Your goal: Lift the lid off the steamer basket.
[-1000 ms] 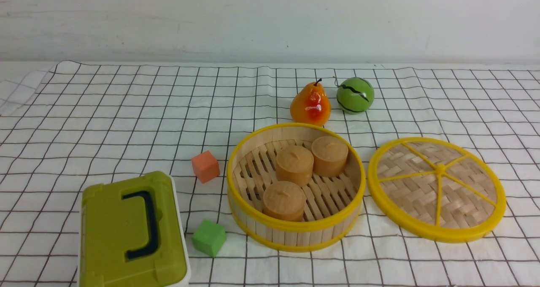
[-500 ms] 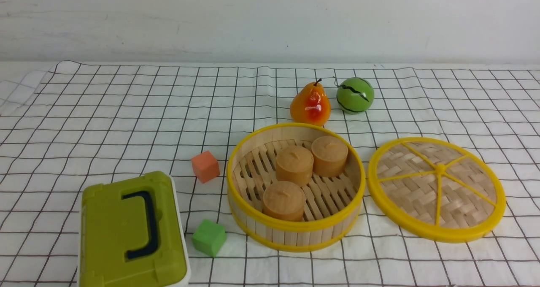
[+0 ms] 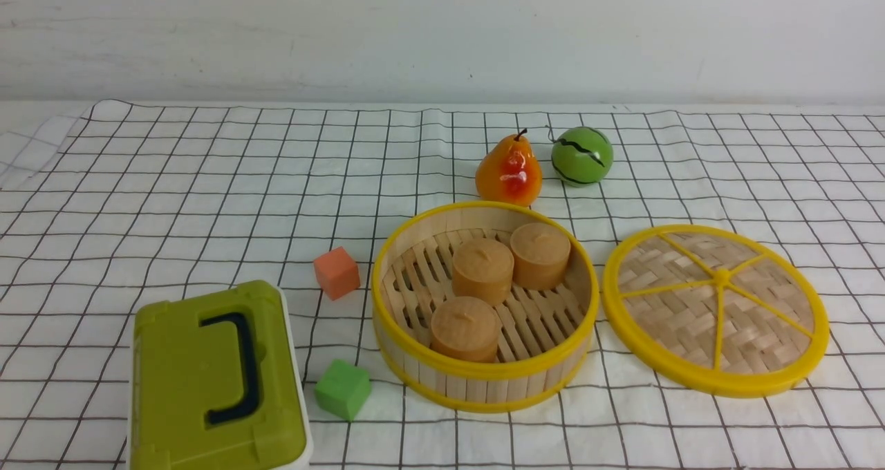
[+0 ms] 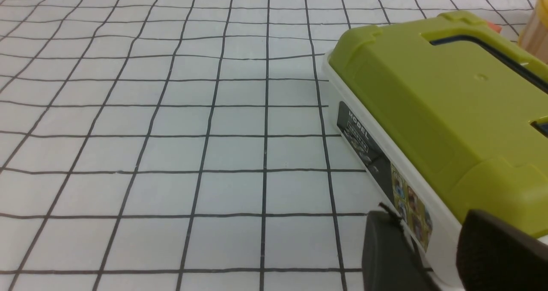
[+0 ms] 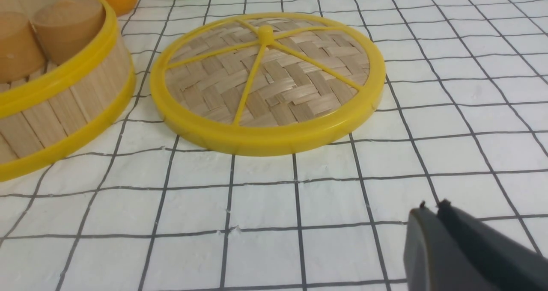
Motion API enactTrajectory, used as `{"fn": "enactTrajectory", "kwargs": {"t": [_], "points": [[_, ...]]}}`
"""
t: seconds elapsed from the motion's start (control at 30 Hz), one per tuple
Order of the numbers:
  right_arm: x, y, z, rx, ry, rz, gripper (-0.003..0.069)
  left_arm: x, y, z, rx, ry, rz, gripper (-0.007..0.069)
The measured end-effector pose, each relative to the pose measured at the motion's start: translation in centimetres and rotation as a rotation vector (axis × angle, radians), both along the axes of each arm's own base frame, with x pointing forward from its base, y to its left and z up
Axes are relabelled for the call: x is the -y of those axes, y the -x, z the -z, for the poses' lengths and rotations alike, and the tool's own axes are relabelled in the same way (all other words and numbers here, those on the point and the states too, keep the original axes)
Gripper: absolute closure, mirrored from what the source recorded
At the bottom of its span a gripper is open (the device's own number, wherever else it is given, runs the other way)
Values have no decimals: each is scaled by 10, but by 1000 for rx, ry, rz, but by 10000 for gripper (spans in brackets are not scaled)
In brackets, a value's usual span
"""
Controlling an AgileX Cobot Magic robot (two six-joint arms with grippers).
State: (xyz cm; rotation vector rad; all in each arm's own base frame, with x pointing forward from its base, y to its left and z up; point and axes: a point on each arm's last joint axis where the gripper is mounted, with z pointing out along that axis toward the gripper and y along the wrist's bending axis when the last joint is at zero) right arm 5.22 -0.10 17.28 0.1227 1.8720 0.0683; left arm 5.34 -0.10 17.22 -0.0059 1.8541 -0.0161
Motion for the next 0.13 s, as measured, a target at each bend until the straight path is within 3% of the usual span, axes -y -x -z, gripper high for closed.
{"fn": "enactTrajectory", "kwargs": {"t": [0.13], "points": [[0, 0, 0, 0, -1, 0, 621, 0, 0, 0, 0, 0, 0, 386]]}}
